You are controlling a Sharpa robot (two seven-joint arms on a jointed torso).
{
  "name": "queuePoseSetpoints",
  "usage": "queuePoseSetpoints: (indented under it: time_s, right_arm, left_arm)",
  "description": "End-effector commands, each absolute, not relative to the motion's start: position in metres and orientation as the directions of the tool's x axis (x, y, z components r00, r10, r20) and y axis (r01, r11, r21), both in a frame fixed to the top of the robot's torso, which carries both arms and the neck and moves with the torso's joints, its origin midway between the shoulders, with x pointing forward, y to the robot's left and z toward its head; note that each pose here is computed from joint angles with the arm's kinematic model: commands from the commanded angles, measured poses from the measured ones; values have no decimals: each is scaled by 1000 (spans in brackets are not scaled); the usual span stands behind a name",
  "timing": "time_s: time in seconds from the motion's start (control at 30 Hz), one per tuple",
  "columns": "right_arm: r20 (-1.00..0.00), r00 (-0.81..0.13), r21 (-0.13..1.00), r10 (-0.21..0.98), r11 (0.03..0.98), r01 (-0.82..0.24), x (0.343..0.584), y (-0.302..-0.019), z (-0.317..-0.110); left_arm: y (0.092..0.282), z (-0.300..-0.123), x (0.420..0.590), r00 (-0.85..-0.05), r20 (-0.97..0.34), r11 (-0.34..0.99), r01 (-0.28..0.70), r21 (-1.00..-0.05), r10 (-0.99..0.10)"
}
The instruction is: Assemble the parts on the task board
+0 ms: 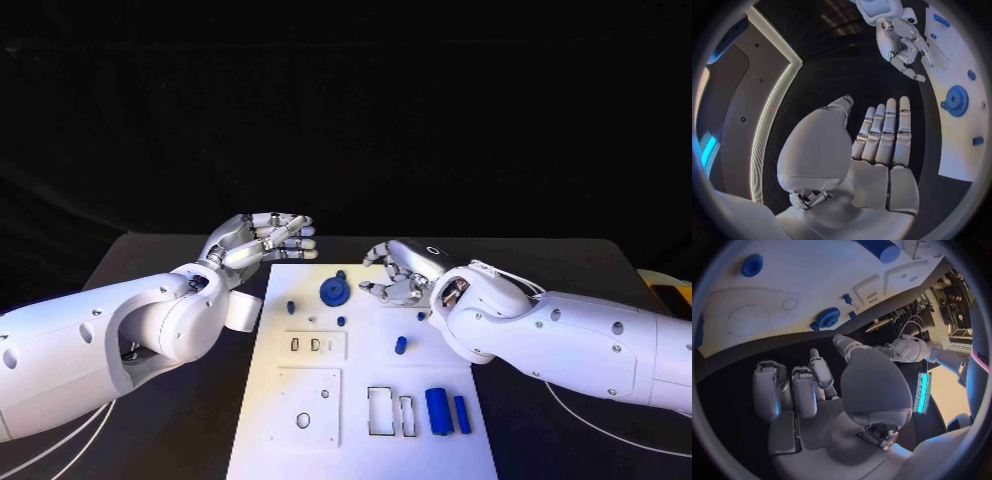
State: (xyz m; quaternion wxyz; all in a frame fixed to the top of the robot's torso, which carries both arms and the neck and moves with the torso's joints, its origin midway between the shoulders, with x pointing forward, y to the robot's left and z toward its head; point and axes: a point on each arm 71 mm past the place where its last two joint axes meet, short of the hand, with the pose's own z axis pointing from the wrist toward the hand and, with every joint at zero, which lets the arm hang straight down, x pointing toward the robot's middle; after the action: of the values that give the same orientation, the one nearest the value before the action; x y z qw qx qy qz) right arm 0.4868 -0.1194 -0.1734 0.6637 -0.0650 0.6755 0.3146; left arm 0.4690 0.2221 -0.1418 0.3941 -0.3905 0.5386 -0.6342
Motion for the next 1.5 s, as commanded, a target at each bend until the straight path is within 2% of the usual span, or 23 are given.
queuePoseSetpoints:
  time_s: [0.03, 0.63, 1.3, 1.5]
  right_arm:
    - [-925, -194, 379, 326, 776, -504, 487, -112, -177]
    - [-927, -272, 365, 259, 790, -493, 502, -79, -193]
    - [-929, -303, 343, 212, 799, -494, 506, -70, -204]
    - [-935, -277, 335, 222, 805, -489, 506, -74, -203]
  left_arm:
    - [220, -141, 469, -396, 77, -120, 85, -989, -915]
    - [218, -141, 470, -397, 77, -121, 86, -989, -914]
    - [219, -141, 470, -397, 77, -120, 85, -989, -915]
    - [218, -141, 470, -397, 77, -120, 84, -989, -914]
